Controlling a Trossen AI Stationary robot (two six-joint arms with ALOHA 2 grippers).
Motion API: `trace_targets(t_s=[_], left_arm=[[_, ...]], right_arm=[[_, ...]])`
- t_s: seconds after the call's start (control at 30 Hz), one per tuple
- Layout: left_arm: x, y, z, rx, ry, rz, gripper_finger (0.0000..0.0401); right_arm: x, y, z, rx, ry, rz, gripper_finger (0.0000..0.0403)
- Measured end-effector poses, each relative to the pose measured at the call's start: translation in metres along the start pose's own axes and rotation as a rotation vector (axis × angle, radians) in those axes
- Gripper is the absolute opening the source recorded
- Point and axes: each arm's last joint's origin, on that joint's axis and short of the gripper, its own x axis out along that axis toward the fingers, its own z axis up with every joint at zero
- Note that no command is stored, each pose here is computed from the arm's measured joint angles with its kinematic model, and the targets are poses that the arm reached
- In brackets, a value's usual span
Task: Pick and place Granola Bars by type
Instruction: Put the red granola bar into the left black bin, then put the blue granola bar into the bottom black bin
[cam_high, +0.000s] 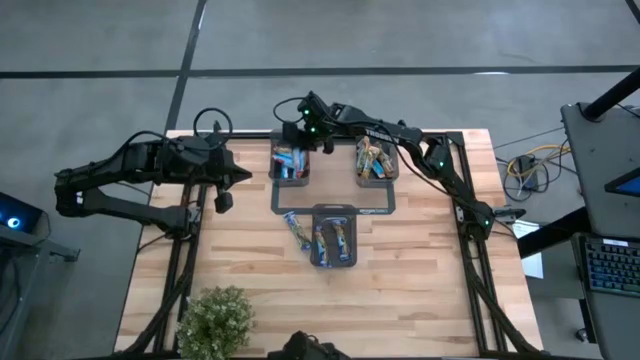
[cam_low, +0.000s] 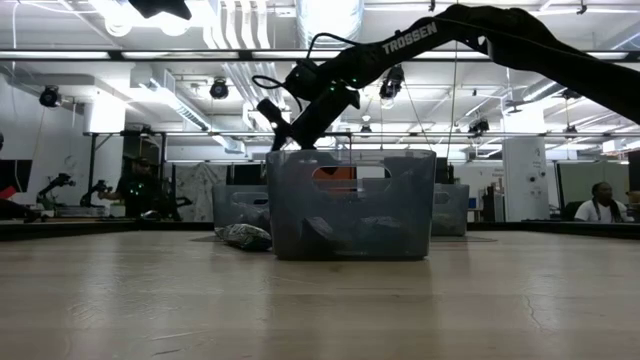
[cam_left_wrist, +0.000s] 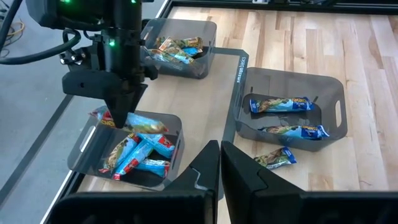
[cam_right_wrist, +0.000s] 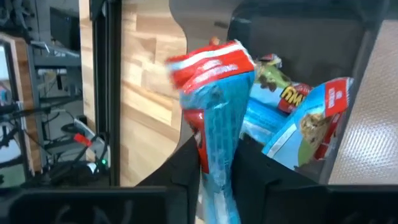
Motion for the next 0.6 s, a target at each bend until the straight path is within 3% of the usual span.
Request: trace_targets(t_s=[0.37, 0.6], left_arm=[[-0.0005, 0.0001, -0.0001, -0.008, -0.002, 0.000, 0.0000], [-0.0008, 0.0001, -0.0002, -0.008, -0.003, 0.000, 0.0000]], right_arm=[[0.0002, 0.0000, -0.0002, 0.023, 0.008, 0.005, 0.0205], [0.0002, 0.0000, -0.0003, 0.011, 0.008, 0.005, 0.0257]])
